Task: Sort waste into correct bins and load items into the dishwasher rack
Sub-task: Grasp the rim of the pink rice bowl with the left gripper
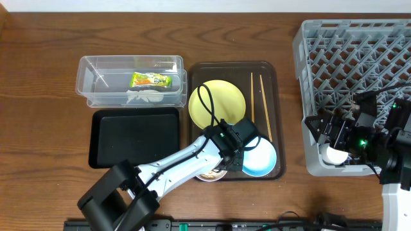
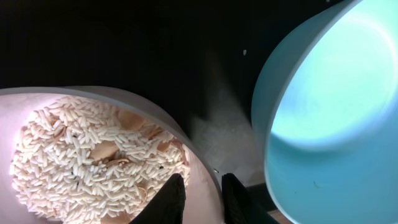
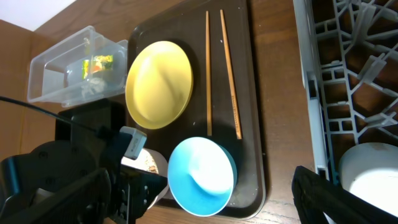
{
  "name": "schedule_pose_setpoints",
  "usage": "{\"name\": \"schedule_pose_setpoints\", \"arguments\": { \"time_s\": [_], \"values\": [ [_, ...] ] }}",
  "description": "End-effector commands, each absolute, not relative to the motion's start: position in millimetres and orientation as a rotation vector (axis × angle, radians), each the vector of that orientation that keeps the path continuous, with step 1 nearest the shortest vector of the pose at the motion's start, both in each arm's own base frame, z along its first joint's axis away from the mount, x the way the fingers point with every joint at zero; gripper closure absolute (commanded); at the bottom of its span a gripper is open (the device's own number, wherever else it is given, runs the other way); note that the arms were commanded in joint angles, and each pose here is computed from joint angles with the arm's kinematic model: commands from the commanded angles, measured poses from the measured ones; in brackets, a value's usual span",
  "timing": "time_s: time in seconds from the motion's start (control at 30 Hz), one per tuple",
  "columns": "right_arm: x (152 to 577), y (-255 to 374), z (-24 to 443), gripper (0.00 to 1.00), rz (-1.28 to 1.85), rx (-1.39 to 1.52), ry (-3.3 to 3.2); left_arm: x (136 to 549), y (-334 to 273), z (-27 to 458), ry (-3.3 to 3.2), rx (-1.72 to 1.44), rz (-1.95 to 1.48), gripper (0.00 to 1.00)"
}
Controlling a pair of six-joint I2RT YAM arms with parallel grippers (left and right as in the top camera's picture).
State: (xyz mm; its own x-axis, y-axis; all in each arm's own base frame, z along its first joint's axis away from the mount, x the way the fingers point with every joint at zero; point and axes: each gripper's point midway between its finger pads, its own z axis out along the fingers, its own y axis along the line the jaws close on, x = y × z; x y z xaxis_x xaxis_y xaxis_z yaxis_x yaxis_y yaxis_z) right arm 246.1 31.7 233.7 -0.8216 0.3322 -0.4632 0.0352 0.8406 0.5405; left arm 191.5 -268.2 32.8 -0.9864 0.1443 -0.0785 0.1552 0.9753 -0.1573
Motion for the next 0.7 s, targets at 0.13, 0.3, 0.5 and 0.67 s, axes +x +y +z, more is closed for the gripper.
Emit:
{"name": "schedule_pose_setpoints", "arguments": {
  "time_s": [0.13, 0.3, 0.5, 0.67],
  "values": [
    [246, 34, 238, 0.09, 0.708, 0.255, 2.451, 188, -265, 19, 3.08, 0.258, -0.213, 0.79],
    [246, 34, 238, 0.09, 0.708, 0.255, 2.451, 186, -265, 13, 3.099, 0.259, -0.205, 0.81],
    [246, 34, 238, 0.09, 0.708, 0.255, 2.451, 187, -267, 15, 3.094, 0.259, -0.212, 0.94],
    [246, 34, 238, 0.09, 0.708, 0.255, 2.451, 191, -271, 31, 3.086, 0.3, -0.214, 0.94]
  ]
}}
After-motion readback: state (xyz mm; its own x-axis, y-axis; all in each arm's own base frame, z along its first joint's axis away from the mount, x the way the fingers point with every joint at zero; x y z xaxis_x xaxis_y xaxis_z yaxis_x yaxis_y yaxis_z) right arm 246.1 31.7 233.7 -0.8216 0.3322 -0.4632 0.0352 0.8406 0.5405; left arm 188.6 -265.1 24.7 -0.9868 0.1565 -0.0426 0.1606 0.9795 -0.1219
